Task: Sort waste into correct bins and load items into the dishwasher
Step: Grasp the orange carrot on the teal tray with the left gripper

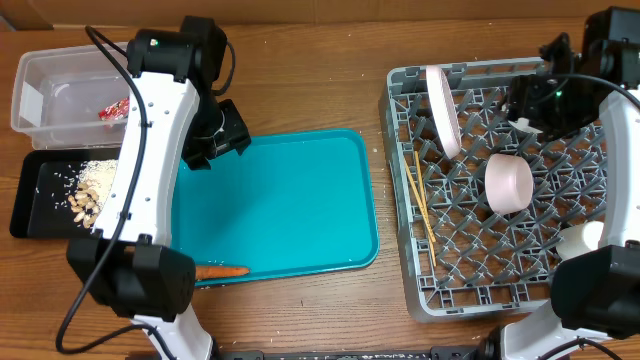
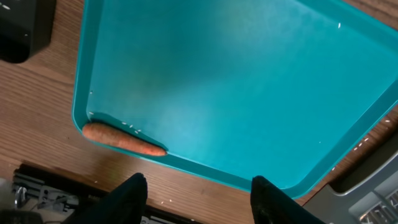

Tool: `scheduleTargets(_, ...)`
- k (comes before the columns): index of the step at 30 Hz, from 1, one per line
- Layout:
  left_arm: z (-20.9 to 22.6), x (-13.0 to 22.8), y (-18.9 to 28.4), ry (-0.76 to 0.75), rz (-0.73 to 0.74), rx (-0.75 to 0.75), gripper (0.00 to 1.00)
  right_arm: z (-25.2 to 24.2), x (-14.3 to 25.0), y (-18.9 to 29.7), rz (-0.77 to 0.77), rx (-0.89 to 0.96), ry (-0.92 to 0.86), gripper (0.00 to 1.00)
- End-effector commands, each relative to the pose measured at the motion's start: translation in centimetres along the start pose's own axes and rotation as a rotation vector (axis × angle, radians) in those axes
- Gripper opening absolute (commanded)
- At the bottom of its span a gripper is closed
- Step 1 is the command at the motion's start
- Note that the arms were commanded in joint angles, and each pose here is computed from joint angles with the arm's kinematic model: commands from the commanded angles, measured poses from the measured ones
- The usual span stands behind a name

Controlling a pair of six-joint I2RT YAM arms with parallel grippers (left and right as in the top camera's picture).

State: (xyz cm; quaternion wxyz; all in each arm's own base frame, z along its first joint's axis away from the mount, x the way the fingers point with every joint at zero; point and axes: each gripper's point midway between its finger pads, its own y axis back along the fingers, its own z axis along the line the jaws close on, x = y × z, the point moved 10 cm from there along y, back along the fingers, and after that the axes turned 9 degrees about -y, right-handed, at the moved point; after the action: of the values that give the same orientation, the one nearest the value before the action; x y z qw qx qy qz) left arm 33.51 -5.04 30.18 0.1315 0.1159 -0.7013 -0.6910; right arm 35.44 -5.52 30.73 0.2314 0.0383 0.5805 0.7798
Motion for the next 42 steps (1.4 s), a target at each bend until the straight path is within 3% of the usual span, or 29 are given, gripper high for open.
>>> scheduleTargets(1,1.5,2.4,2.6,0.053,-0.094,-0.017,0.59,-1.3,-0.5,1.4,-0.060,0.063,-0.067,0.69)
scheduleTargets(4,3.2,4.4,2.9,0.116,-0.127,-0.079,0.65,-2.4,-0.7,1.7,-0.071,0.070,-0.107,0.69)
scheduleTargets(7,5.3,6.6,1.8,0.234,-0.154,-0.177,0.87,-3.3,-1.0,2.0,-0.083,0.074,-0.138,0.69)
scheduleTargets(10,5.9,7.8,-0.7,0.286,-0.152,-0.173,1.00,-3.6,-1.1,2.1,-0.092,0.072,-0.149,0.70)
scheduleTargets(23,7.9,10.1,-14.9,0.541,0.046,-0.136,1.00,-3.6,-1.3,2.1,-0.107,0.070,-0.145,0.70)
scheduleTargets(36,9.4,10.7,-18.7,0.597,0.037,-0.112,1.00,-3.6,-1.3,2.1,-0.102,0.071,-0.146,0.70)
scheduleTargets(42,9.3,10.0,-19.8,0.560,-0.040,-0.068,0.99,-3.6,-1.2,2.1,-0.098,0.071,-0.147,0.70)
